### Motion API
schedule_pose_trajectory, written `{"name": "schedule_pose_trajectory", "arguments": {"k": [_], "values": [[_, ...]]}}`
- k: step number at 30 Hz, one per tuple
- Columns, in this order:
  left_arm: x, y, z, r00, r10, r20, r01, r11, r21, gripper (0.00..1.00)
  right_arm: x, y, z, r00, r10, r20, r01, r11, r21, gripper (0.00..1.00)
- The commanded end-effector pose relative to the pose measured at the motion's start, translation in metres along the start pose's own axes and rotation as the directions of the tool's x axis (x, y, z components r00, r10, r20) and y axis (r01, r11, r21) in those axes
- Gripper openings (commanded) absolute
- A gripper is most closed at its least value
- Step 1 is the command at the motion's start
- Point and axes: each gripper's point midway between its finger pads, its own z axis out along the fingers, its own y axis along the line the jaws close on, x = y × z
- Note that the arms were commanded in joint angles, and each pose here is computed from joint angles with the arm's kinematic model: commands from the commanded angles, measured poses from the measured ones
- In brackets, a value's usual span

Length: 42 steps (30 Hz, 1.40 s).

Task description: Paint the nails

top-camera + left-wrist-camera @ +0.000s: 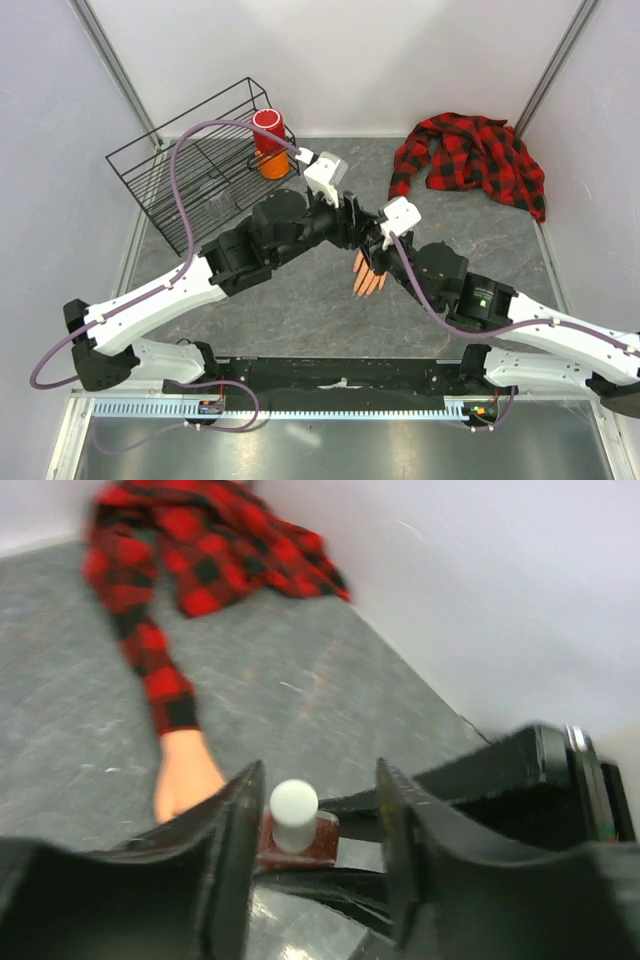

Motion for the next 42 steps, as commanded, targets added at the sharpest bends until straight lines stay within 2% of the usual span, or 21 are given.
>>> {"name": "schedule_pose_trajectory", "arguments": {"k": [1, 3, 8, 11, 14, 18, 20, 21, 23, 25, 28, 29, 32, 33, 34, 35, 37, 39, 42], "values": [[-0.005, -0.049, -0.041, 0.998, -0.058, -0.024, 0.062, 0.935, 0.349, 0.69, -0.043, 0.038, -0.025, 0.983, 0.077, 0.165, -0.025, 0.955, -0.296, 0.0], [-0.014, -0.052, -0.062, 0.997, -0.073, 0.011, 0.062, 0.909, 0.412, 0.91, -0.044, 0.041, -0.036, 0.98, 0.084, 0.179, -0.018, 0.938, -0.345, 0.0], [-0.019, -0.063, -0.101, 0.993, -0.093, 0.076, 0.035, 0.829, 0.557, 0.94, -0.047, 0.057, -0.061, 0.977, 0.158, 0.143, -0.068, 0.867, -0.494, 0.0], [-0.016, -0.07, -0.114, 0.99, -0.132, 0.05, 0.071, 0.772, 0.632, 0.92, -0.057, 0.067, -0.077, 0.97, 0.194, 0.15, -0.072, 0.81, -0.582, 0.0], [-0.013, -0.074, -0.112, 0.991, -0.131, 0.024, 0.084, 0.756, 0.649, 0.85, -0.066, 0.075, -0.088, 0.963, 0.221, 0.154, -0.073, 0.765, -0.64, 0.0], [-0.011, -0.078, -0.109, 0.993, -0.12, 0.008, 0.084, 0.735, 0.672, 0.72, -0.071, 0.08, -0.093, 0.959, 0.239, 0.15, -0.078, 0.736, -0.672, 0.0], [-0.011, -0.078, -0.106, 0.993, -0.118, 0.006, 0.083, 0.733, 0.675, 0.69, -0.072, 0.081, -0.094, 0.959, 0.24, 0.15, -0.077, 0.731, -0.678, 0.0], [-0.012, -0.079, -0.106, 0.993, -0.115, 0.006, 0.081, 0.729, 0.68, 0.6, -0.072, 0.081, -0.093, 0.96, 0.24, 0.147, -0.079, 0.732, -0.677, 0.0], [-0.013, -0.081, -0.105, 0.994, -0.105, 0.008, 0.071, 0.725, 0.685, 0.5, -0.071, 0.08, -0.091, 0.959, 0.24, 0.148, -0.082, 0.741, -0.667, 0.0], [-0.014, -0.079, -0.104, 0.995, -0.096, 0.023, 0.055, 0.734, 0.676, 0.32, -0.069, 0.076, -0.085, 0.961, 0.232, 0.148, -0.086, 0.764, -0.639, 0.0], [-0.015, -0.068, -0.093, 0.996, -0.08, 0.042, 0.038, 0.79, 0.611, 0.06, -0.062, 0.071, -0.073, 0.97, 0.206, 0.129, -0.092, 0.802, -0.591, 0.0], [-0.011, -0.061, -0.089, 0.997, -0.075, 0.025, 0.047, 0.818, 0.573, 0.02, -0.062, 0.064, -0.065, 0.971, 0.195, 0.135, -0.091, 0.833, -0.546, 0.0], [-0.005, -0.037, -0.065, 0.998, -0.06, 0.024, 0.045, 0.911, 0.411, 0.02, -0.054, 0.05, -0.039, 0.984, 0.148, 0.098, -0.094, 0.903, -0.419, 0.0], [-0.004, -0.025, -0.054, 0.998, -0.051, 0.044, 0.035, 0.951, 0.307, 0.02, -0.044, 0.052, -0.026, 0.99, 0.128, 0.06, -0.096, 0.921, -0.378, 0.0], [0.006, -0.02, -0.04, 0.999, -0.034, 0.018, 0.029, 0.968, 0.248, 0.02, -0.044, 0.047, -0.02, 0.991, 0.12, 0.054, -0.096, 0.941, -0.326, 0.0], [0.0, -0.022, -0.035, 0.999, -0.024, 0.029, 0.017, 0.976, 0.215, 0.02, -0.035, 0.037, -0.006, 0.996, 0.085, 0.037, -0.075, 0.973, -0.218, 0.0], [0.017, -0.011, -0.014, 1.0, 0.0, -0.007, 0.0, 0.996, 0.091, 0.02, -0.031, 0.035, 0.0, 0.997, 0.068, 0.023, -0.064, 0.988, -0.14, 0.0], [0.017, -0.003, -0.005, 1.0, -0.007, -0.014, 0.007, 1.0, 0.014, 0.02, -0.029, 0.025, 0.007, 0.998, 0.058, 0.016, -0.057, 0.997, -0.061, 0.0], [0.02, -0.001, 0.003, 1.0, -0.007, -0.028, 0.007, 1.0, -0.002, 0.02, -0.032, 0.02, 0.007, 0.998, 0.052, 0.047, -0.05, 0.998, -0.041, 0.0]]}}
